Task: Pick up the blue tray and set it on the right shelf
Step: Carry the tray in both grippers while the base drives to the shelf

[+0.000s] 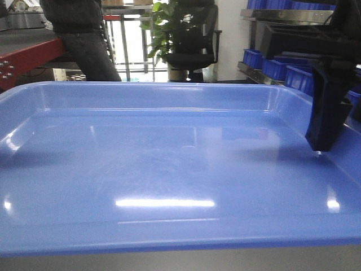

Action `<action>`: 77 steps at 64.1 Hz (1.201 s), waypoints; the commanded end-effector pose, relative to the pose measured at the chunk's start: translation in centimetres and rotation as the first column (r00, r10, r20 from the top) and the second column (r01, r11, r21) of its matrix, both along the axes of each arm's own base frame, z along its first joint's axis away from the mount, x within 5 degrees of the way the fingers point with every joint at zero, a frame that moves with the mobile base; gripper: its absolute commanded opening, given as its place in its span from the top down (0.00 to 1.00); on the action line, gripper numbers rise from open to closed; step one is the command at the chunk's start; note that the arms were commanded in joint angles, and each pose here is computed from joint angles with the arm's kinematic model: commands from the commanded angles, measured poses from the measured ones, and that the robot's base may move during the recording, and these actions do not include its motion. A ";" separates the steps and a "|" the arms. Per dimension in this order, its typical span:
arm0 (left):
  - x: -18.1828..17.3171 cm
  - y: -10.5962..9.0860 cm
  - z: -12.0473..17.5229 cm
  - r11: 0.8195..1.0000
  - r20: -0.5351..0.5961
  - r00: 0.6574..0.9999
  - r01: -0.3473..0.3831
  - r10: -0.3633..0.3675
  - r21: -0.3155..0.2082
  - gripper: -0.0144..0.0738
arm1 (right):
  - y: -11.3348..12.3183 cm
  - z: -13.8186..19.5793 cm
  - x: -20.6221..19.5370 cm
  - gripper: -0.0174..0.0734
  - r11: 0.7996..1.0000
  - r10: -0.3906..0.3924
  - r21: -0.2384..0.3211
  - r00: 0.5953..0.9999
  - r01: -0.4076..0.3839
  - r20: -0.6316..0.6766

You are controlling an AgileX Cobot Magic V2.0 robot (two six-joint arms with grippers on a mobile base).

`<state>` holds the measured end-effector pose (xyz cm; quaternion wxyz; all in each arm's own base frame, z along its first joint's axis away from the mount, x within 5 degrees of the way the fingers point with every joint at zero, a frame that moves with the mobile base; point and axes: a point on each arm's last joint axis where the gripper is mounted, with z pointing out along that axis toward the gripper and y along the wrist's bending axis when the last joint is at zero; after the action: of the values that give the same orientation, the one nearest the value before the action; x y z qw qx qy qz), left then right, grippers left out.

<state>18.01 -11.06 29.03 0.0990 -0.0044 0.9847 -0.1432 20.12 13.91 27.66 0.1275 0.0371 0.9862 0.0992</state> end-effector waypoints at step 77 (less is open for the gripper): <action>-0.1 -0.9 1.7 0.992 0.035 0.999 -0.014 0.019 -0.124 0.85 | 0.3 1.8 0.2 0.62 0.996 -0.019 0.092 0.996 0.011 0.084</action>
<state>18.01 -11.06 29.03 0.0990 -0.0044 0.9847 -0.1432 20.12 13.91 27.66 0.1276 0.0363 0.9862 0.0991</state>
